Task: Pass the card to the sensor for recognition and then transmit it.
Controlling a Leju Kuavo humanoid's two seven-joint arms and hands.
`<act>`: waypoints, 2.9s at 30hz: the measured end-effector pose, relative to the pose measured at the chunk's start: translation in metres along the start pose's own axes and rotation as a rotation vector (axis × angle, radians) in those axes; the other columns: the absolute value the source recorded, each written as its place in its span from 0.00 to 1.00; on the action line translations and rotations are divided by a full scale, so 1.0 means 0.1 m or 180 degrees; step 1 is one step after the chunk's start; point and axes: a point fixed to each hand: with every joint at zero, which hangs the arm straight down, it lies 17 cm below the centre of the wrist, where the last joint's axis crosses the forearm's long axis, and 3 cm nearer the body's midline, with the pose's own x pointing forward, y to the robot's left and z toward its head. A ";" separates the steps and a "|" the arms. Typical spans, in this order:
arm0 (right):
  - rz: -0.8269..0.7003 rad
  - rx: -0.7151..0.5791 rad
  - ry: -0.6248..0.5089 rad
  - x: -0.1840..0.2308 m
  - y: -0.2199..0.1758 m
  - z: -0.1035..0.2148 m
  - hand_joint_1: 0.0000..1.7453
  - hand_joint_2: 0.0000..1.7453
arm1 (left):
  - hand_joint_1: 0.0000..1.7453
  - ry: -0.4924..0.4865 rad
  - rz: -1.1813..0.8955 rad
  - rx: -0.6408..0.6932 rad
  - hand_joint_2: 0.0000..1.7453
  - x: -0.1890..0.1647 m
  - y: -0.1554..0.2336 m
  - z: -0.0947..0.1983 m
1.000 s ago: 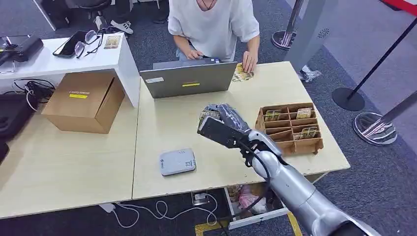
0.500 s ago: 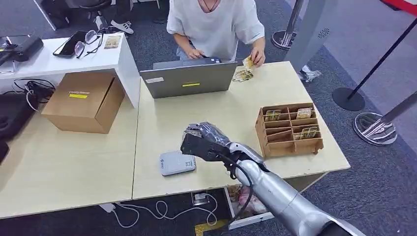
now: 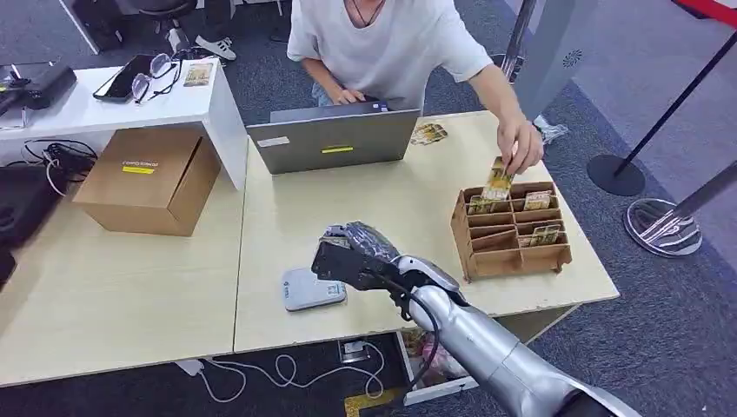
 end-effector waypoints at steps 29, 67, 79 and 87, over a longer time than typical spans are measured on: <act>-0.0347 0.0222 0.0277 -0.04 0.58 -0.20 1.00 1.00 | 0.00 0.0065 -0.0009 -0.0048 0.00 0.08 -0.04 0.00; -0.0063 -0.0224 0.1523 -1.24 0.26 0.05 1.00 1.00 | 0.00 -0.0094 -0.0310 -0.0151 0.00 0.21 -0.15 0.02; 0.0045 -0.0132 0.1339 -1.13 0.33 0.01 1.00 1.00 | 0.00 -0.0092 -0.0347 -0.0158 0.00 0.21 -0.16 0.02; 0.0124 -0.0147 0.1147 -0.93 0.29 -0.09 1.00 1.00 | 0.00 -0.0059 -0.0348 -0.0142 0.00 0.19 -0.15 0.02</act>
